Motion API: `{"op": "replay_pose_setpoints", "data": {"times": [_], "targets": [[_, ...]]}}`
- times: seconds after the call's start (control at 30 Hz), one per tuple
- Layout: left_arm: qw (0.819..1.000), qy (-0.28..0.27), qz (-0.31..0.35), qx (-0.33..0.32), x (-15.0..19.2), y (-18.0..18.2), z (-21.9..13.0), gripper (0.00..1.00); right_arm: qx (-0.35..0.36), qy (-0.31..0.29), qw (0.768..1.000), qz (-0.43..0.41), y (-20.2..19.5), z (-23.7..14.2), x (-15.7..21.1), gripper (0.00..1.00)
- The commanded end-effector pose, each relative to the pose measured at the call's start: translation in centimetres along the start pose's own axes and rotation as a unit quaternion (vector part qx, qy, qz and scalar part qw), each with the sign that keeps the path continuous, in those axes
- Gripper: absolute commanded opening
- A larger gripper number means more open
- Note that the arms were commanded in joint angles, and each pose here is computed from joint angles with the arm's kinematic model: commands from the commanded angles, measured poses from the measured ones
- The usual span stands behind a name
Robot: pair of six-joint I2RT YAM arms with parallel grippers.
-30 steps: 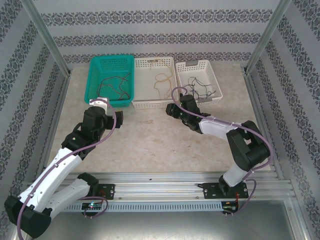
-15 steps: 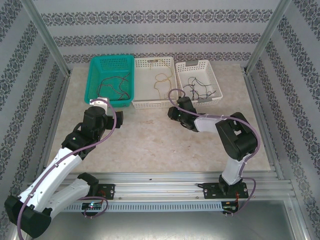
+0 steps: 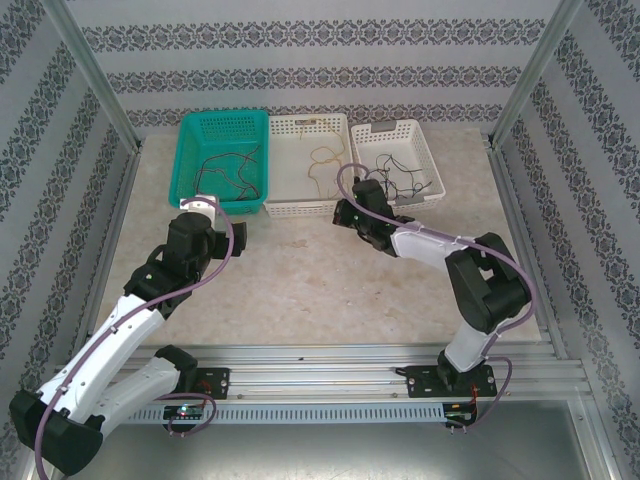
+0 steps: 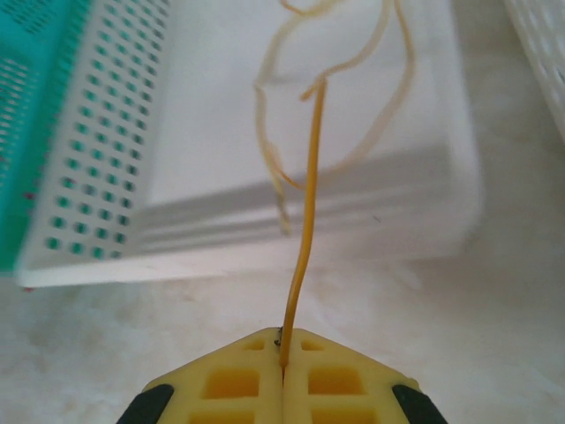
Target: Untangle the cables
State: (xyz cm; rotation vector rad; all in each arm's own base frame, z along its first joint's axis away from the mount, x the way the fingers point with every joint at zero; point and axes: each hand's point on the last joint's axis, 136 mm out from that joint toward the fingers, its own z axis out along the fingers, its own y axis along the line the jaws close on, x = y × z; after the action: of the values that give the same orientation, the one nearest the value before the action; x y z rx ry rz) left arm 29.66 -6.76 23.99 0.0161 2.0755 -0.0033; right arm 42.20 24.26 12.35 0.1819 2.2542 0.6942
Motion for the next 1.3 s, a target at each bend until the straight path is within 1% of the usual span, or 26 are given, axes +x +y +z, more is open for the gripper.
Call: {"op": "replay_pose_setpoints", "data": {"times": [0.0, 0.17, 0.33, 0.37, 0.47, 0.53, 0.6, 0.67, 0.73, 0.77, 0.9, 0.97, 1.07, 1.17, 1.27], "targets": [[1.0, -0.024, 0.005, 0.002, -1.7, -0.2, -0.6, 1.0, -0.014, -0.019, 1.0, -0.017, 2.9, -1.1, -2.8, 0.0], [1.0, -0.023, 0.005, 0.001, -1.6, -0.2, -0.5, 1.0, -0.017, 0.027, 0.999, -0.021, 5.0, 2.0, -3.9, 0.0], [1.0, -0.024, 0.005, 0.001, -1.7, -0.2, -0.6, 1.0, -0.004, 0.094, 0.995, -0.015, 5.3, 6.4, -4.1, 0.0], [1.0, -0.023, 0.006, 0.002, -1.6, -0.2, -0.5, 1.0, -0.005, 0.096, 0.995, -0.021, 6.0, 6.9, -4.8, 0.0], [1.0, -0.022, 0.006, 0.002, -1.6, -0.3, -0.5, 1.0, 0.001, 0.133, 0.991, -0.029, 6.3, 8.9, -4.6, 0.0], [1.0, -0.023, 0.006, 0.002, -1.7, -0.2, -0.5, 1.0, 0.01, 0.148, 0.988, -0.04, 6.4, 9.5, -4.5, 0.0], [1.0, -0.023, 0.006, 0.001, -1.6, -0.2, -0.6, 1.0, 0.013, 0.153, 0.987, -0.052, 6.9, 9.6, -4.8, 0.12], [1.0, -0.024, 0.006, 0.002, -1.7, -0.2, -0.6, 1.0, 0.021, 0.153, 0.986, -0.067, 7.2, 9.1, -5.0, 0.24], [1.0, -0.024, 0.006, 0.002, -1.7, -0.2, -0.6, 1.0, 0.034, 0.146, 0.985, -0.08, 7.1, 8.4, -5.4, 0.39], [1.0, -0.024, 0.006, 0.003, -1.7, -0.2, -0.6, 1.0, 0.041, 0.143, 0.985, -0.082, 7.0, 8.0, -5.6, 0.43], [1.0, -0.024, 0.005, 0.003, -1.7, -0.3, -0.6, 1.0, 0.07, 0.127, 0.984, -0.105, 6.2, 6.4, -6.7, 0.5], [1.0, -0.023, 0.005, 0.003, -1.7, -0.3, -0.6, 1.0, 0.072, 0.118, 0.984, -0.113, 6.3, 5.5, -7.3, 0.53], [1.0, -0.023, 0.005, 0.002, -1.7, -0.2, -0.6, 1.0, 0.073, 0.101, 0.984, -0.124, 6.4, 3.8, -8.3, 0.54], [1.0, -0.022, 0.006, 0.001, -1.6, -0.2, -0.6, 1.0, 0.064, 0.074, 0.986, -0.138, 6.7, 0.8, -8.9, 0.56], [1.0, -0.023, 0.006, 0.001, -1.6, -0.2, -0.5, 1.0, 0.037, 0.029, 0.988, -0.148, 6.7, -3.0, -9.2, 0.61]]}}
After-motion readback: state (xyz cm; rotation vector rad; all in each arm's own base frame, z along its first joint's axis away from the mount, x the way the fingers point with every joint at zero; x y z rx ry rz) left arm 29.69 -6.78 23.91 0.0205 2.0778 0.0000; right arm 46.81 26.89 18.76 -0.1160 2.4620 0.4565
